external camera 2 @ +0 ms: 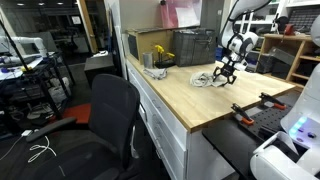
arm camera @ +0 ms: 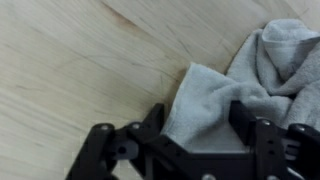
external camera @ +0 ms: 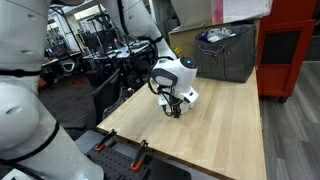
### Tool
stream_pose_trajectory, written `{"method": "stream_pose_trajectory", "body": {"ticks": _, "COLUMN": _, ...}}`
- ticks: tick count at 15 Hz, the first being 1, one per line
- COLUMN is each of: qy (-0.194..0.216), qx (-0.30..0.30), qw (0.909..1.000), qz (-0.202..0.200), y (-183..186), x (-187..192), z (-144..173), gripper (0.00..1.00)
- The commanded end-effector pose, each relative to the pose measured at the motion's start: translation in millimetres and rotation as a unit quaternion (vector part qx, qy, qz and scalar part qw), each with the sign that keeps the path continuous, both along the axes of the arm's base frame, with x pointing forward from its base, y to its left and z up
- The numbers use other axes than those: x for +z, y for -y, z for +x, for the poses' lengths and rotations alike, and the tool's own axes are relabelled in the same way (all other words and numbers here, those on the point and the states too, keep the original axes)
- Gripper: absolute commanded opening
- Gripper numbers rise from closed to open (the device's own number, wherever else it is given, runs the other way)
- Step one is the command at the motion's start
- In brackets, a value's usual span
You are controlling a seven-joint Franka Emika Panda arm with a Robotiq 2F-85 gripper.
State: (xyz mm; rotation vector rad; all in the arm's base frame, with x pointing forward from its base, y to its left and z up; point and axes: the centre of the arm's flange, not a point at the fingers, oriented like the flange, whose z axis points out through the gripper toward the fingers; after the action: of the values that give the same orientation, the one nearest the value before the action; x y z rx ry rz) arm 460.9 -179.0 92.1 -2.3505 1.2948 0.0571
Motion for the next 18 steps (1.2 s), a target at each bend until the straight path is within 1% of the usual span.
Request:
{"method": "stream_pose_trajectory", "body": {"ticks": 1, "qy": 0.024, "qx": -0.017, "qw": 0.9994, "qz": 0.021, "y": 3, "x": 14, "z": 10, "gripper": 0.42}}
{"method": "stream_pose_trajectory", "body": {"ticks": 4, "qy": 0.032, "qx": -0.014, "qw": 0.9992, "qz": 0.019, "y": 3, "x": 22, "z": 13, "gripper": 0.2}}
{"method": "stream_pose_trajectory", "body": {"ticks": 5, "qy": 0.036, "qx": -0.013, "qw": 0.9991, "qz": 0.018, "y": 3, "x": 26, "z": 14, "gripper": 0.12}}
{"method": "stream_pose_trajectory", "body": {"ticks": 6, "qy": 0.039, "qx": -0.009, "qw": 0.9991, "qz": 0.011, "y": 3, "x": 32, "z": 14, "gripper": 0.05}}
{"method": "stream_pose_trajectory", "body": {"ticks": 7, "qy": 0.042, "qx": -0.003, "qw": 0.9991, "qz": 0.007, "y": 2, "x": 37, "z": 14, "gripper": 0.01}}
{"method": "stream_pose_trajectory", "body": {"ticks": 10, "qy": 0.053, "qx": 0.011, "qw": 0.9985, "qz": -0.007, "y": -1, "x": 57, "z": 13, "gripper": 0.0}}
{"method": "stream_pose_trajectory", "body": {"ticks": 11, "qy": 0.055, "qx": 0.014, "qw": 0.9983, "qz": -0.01, "y": -1, "x": 63, "z": 13, "gripper": 0.01}}
{"method": "stream_pose_trajectory", "body": {"ticks": 14, "qy": 0.064, "qx": 0.02, "qw": 0.9973, "qz": -0.03, "y": 3, "x": 91, "z": 9, "gripper": 0.01}}
{"method": "stream_pose_trajectory", "body": {"ticks": 18, "qy": 0.083, "qx": 0.018, "qw": 0.9923, "qz": -0.09, "y": 19, "x": 131, "z": 6, "gripper": 0.01}}
